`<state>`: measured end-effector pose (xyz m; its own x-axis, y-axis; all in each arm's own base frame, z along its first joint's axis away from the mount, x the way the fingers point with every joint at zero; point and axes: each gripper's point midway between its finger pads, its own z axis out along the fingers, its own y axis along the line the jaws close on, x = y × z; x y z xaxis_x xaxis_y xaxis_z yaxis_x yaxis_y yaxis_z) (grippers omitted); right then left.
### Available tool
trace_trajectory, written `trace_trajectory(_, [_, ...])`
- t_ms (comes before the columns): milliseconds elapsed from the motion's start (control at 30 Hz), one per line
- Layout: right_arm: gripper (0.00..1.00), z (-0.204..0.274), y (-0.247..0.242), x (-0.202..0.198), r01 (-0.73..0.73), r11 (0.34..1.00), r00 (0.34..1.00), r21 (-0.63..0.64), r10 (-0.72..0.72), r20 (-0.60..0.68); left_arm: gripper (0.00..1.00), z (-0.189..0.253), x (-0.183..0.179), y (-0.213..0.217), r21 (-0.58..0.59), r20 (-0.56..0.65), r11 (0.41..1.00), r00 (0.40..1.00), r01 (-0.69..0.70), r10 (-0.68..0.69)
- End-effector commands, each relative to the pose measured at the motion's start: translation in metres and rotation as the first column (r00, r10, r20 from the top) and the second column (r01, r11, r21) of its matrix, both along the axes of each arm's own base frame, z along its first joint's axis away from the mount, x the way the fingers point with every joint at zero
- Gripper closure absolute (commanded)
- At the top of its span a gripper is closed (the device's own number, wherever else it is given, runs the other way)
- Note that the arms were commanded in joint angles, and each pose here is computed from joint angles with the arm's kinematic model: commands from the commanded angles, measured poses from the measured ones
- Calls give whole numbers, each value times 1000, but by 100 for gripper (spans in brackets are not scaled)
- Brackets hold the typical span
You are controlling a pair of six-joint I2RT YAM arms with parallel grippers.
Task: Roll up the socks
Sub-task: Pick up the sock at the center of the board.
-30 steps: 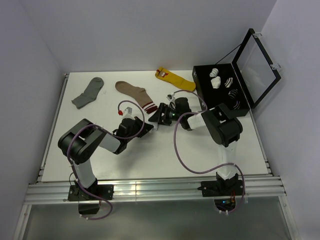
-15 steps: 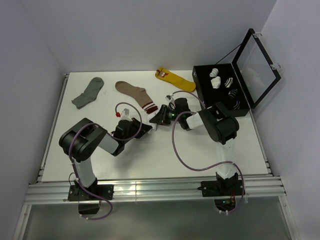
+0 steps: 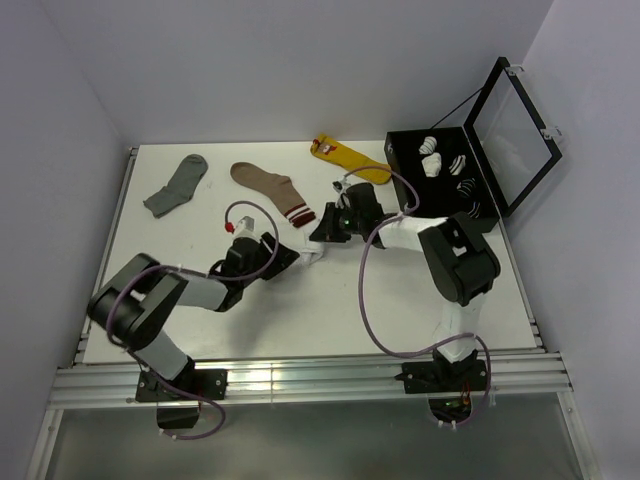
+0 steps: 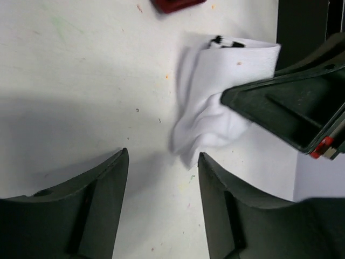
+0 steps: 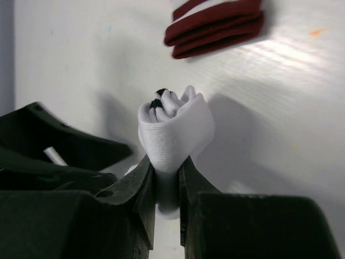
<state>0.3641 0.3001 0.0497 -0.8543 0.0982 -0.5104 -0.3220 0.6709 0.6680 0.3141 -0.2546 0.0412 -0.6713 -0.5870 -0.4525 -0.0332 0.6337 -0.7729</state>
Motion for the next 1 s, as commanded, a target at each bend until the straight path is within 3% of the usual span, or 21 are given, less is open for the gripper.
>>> trace_trajectory(0, [100, 19, -36, 14, 69, 974, 995, -215, -50, 90, 38, 22, 6, 30, 165, 68, 984, 996, -69, 59])
trace_trajectory(167, [100, 40, -68, 22, 156, 922, 985, -354, -118, 125, 31, 90, 8, 67, 266, 184, 944, 972, -194, 148])
trace_trajectory(333, [100, 71, -109, 39, 286, 824, 957, -488, -216, 196, 21, 165, 11, 110, 344, 298, 866, 917, -363, 266])
trace_trajectory(367, [100, 80, -119, 44, 315, 814, 947, -489, -237, 215, 18, 189, 10, 116, 325, 334, 860, 898, -394, 286])
trace_trajectory(467, [100, 106, -142, 54, 383, 781, 922, -494, -287, 261, 1, 201, 0, 143, 371, 335, 802, 873, -468, 354])
trace_trajectory(733, [100, 155, -254, 95, 633, 602, 774, -486, -502, 386, 0, 250, -25, 205, 436, 420, 638, 771, -634, 479])
trace_trajectory(900, [100, 152, -317, 117, 739, 479, 671, -474, -590, 450, 0, 270, -42, 242, 459, 520, 520, 692, -721, 500])
trace_trajectory(967, [100, 146, -340, 126, 764, 419, 638, -490, -603, 480, 1, 270, -52, 253, 442, 560, 498, 663, -746, 496])
